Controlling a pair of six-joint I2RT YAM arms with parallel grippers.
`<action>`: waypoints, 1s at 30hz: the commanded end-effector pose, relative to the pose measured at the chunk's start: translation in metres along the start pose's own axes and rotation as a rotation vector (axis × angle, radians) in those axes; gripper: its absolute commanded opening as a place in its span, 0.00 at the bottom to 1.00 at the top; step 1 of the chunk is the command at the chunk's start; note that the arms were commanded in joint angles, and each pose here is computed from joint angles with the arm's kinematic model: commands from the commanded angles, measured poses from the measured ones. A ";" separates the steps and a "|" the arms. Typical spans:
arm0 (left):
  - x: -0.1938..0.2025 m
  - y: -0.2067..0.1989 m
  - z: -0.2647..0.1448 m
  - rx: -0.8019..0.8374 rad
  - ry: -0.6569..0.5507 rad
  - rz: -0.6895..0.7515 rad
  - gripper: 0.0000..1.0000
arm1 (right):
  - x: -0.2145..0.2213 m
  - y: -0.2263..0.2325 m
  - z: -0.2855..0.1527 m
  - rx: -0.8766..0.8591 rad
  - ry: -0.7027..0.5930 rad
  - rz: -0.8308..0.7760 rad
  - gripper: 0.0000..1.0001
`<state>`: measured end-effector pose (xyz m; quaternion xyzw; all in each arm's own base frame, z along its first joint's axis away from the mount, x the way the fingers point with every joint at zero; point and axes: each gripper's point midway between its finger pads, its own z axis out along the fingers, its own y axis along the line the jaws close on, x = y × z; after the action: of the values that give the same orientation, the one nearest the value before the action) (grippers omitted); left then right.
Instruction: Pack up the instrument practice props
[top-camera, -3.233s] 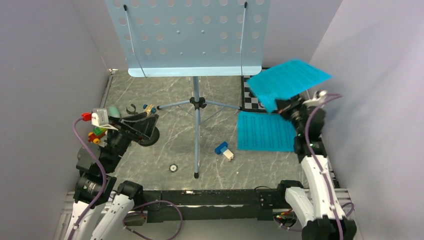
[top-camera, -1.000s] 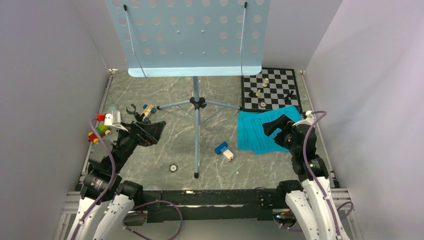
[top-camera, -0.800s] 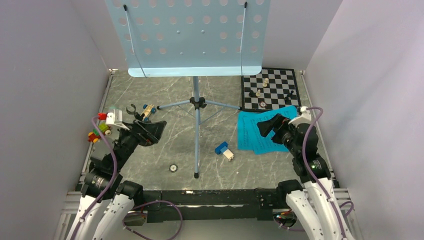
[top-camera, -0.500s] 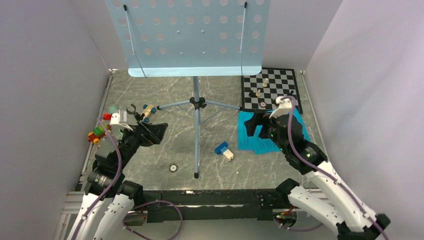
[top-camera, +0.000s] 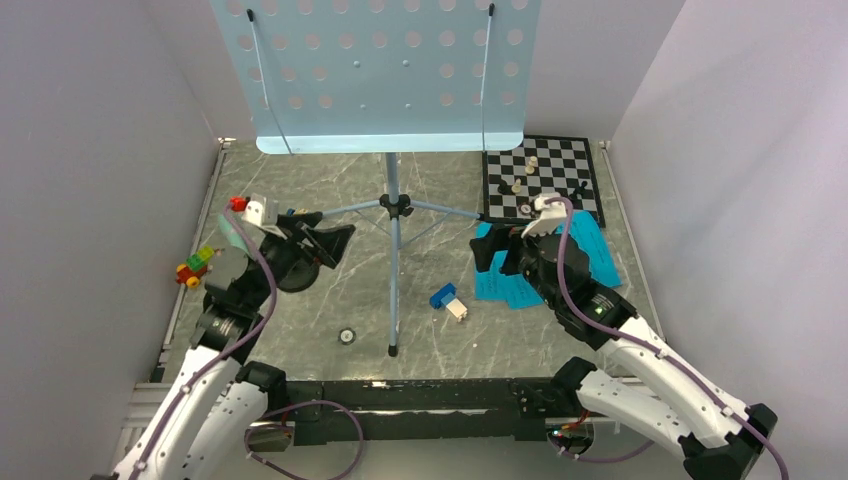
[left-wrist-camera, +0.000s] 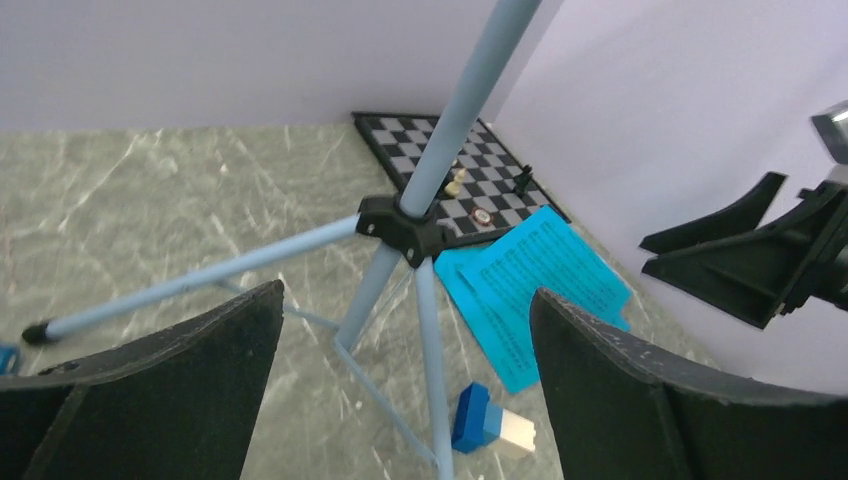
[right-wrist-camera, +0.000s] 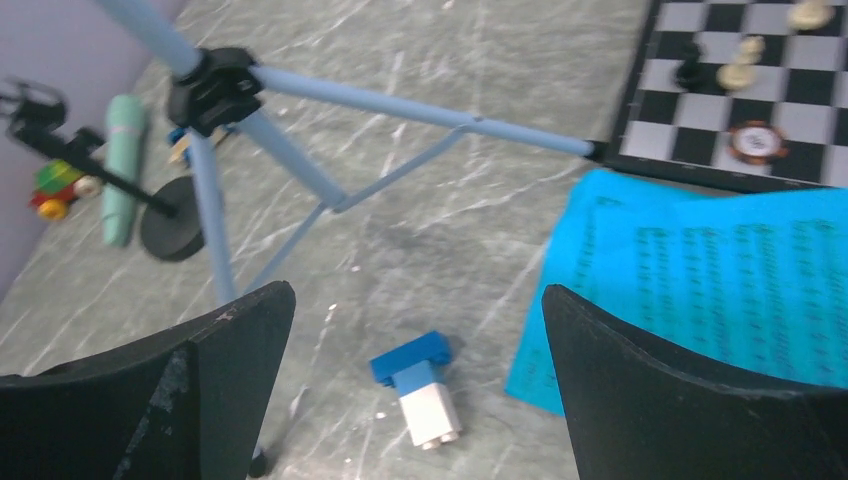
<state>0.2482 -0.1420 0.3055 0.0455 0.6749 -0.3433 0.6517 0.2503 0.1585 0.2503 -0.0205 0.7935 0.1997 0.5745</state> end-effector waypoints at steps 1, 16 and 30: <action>-0.053 -0.036 0.026 0.194 -0.157 0.122 0.94 | -0.009 0.051 0.007 -0.233 0.011 0.030 1.00; -0.073 -0.061 0.082 0.418 -0.243 0.291 0.78 | 0.023 0.072 0.018 -0.350 0.094 0.066 0.98; -0.045 -0.071 0.113 0.406 -0.344 0.415 0.74 | 0.029 0.067 0.012 -0.345 0.104 0.047 0.98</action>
<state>0.3118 -0.2379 0.3643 0.2530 0.4967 -0.3737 0.7414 0.2367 0.2286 0.2277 -0.1061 0.7933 0.3310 0.4998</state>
